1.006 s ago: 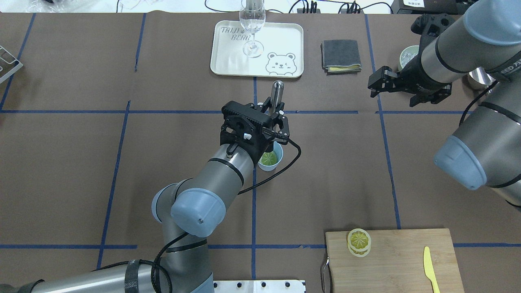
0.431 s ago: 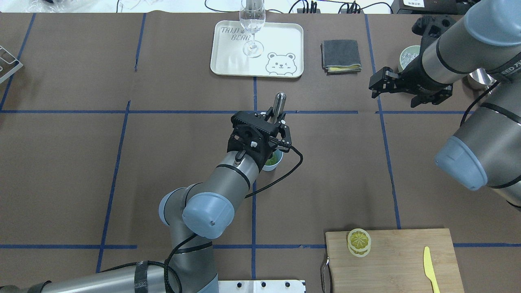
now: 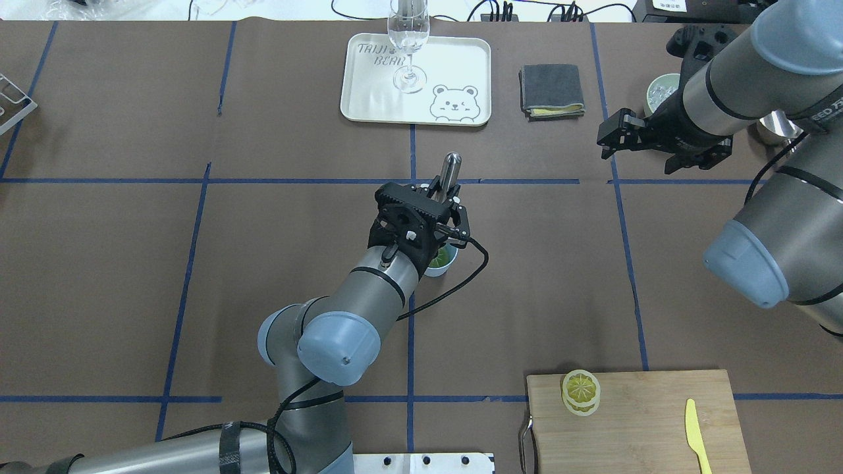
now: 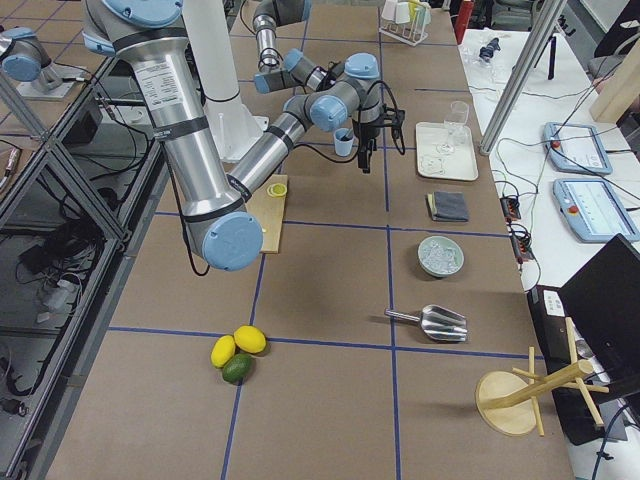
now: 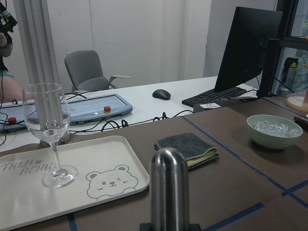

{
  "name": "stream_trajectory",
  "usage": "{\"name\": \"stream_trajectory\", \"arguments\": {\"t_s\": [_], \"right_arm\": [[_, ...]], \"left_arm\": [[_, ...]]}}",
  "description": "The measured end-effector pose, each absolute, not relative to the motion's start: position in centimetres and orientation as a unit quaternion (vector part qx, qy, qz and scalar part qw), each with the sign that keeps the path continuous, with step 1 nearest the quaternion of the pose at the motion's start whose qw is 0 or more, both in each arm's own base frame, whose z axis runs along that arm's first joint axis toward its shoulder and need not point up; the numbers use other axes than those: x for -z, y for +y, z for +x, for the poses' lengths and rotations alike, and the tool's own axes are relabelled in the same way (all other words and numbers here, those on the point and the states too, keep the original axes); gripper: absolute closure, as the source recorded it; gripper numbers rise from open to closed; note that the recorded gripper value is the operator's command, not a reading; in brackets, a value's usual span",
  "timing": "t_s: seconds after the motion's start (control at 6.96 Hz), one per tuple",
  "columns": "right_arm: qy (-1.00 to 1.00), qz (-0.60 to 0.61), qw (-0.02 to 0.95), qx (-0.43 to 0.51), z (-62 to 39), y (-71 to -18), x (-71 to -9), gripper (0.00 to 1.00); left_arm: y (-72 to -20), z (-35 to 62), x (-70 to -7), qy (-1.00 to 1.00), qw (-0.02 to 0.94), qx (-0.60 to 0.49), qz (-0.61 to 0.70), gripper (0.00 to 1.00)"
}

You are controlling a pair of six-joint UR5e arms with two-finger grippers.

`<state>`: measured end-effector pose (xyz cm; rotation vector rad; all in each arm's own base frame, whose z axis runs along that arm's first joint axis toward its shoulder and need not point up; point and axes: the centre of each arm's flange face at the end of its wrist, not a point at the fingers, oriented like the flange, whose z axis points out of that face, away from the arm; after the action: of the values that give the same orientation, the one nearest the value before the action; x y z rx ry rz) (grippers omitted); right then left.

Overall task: Squeeze lemon into cup
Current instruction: 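Press the muddler down onto the lemon in the cup with the left gripper, then lift the muddler out of the cup and move it back with the left gripper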

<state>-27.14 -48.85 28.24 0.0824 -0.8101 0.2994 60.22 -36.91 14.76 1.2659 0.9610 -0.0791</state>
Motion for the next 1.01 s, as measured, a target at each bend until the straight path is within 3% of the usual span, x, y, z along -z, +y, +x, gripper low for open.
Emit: {"name": "stream_trajectory", "arguments": {"t_s": [0.57, 1.01], "right_arm": [[-0.394, 0.041, 0.907, -0.144, -27.1, -48.9, -28.1, 0.0], [-0.393, 0.042, 0.907, -0.145, -26.8, -49.0, -28.2, 0.0]], "left_arm": [[-36.5, 58.4, -13.0, 0.447, 0.685, 0.042, 0.574, 1.0], [-37.0, 51.2, -9.4, 0.452, 0.648, 0.056, 0.611, 1.0]]}}
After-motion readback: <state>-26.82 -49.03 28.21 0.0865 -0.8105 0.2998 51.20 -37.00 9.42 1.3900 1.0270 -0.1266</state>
